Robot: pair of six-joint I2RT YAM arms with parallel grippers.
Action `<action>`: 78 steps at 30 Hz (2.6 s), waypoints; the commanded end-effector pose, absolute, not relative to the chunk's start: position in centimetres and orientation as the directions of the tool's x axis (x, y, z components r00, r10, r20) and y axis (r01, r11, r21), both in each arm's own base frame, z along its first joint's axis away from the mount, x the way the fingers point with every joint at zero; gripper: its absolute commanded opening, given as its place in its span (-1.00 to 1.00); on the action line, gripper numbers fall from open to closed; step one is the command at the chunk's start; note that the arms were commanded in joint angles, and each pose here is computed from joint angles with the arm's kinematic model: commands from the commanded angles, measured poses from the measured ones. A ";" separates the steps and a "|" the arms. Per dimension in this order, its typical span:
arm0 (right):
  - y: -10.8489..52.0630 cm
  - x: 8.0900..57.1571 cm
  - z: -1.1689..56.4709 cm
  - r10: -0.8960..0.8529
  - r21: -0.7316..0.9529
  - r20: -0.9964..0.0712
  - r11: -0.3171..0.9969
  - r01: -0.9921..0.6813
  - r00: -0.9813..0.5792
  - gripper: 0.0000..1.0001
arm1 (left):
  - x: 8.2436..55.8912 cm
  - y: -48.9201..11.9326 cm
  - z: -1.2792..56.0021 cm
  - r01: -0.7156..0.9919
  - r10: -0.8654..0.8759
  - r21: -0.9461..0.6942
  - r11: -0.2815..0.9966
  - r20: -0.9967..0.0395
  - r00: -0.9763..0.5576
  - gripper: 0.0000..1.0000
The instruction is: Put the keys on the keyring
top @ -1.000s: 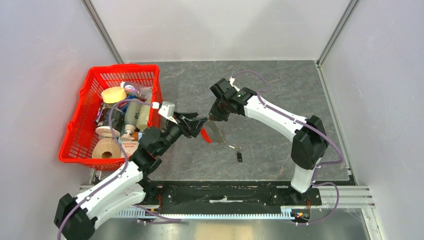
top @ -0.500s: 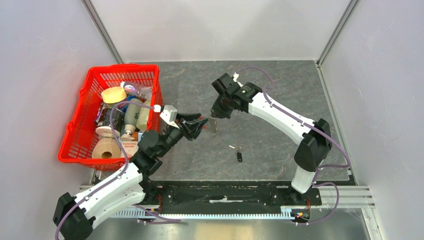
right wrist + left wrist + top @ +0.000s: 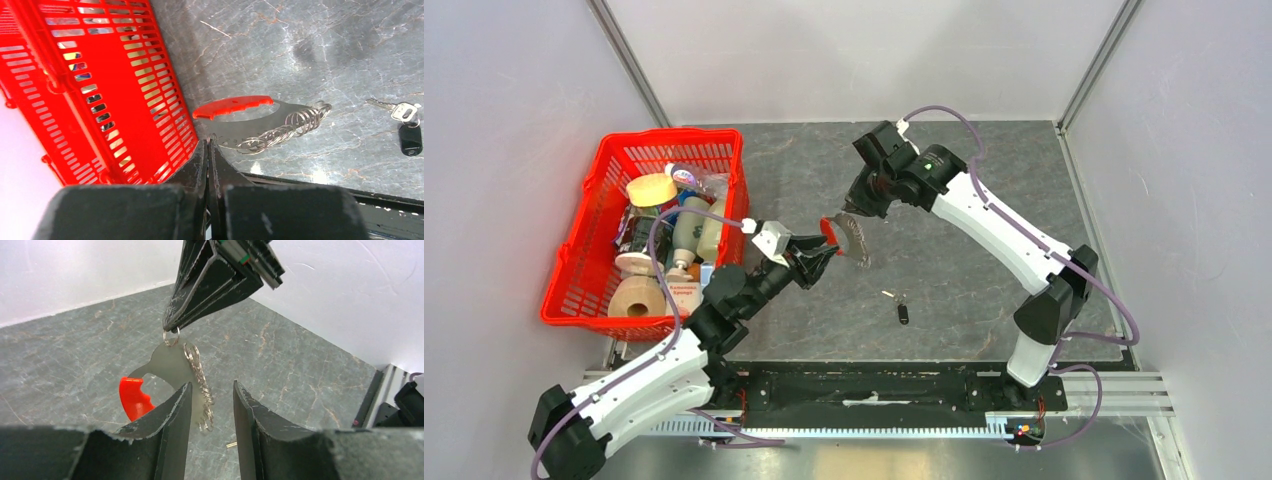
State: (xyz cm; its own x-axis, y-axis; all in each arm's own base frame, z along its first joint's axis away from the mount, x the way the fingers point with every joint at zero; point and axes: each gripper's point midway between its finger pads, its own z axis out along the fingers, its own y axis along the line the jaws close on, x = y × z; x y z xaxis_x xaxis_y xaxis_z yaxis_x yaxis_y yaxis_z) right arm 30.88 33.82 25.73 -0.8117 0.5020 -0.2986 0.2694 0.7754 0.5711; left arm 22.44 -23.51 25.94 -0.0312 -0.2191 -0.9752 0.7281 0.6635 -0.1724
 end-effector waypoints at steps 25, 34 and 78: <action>33.8 30.2 32.7 0.502 0.664 -0.338 0.727 0.177 -0.796 -1.00 | 23.9 -24.3 34.2 0.554 -0.098 0.204 0.807 -0.879 0.466 -0.16; 34.3 29.9 33.1 0.494 0.674 -0.338 0.721 0.161 -0.801 -1.00 | 24.1 -25.9 35.1 0.551 -0.078 0.251 0.796 -0.860 0.504 -0.17; 34.5 28.7 35.6 0.489 0.711 -0.352 0.695 0.112 -0.798 -1.00 | 25.4 -24.5 32.9 0.325 0.150 0.384 0.864 -0.813 0.562 -0.34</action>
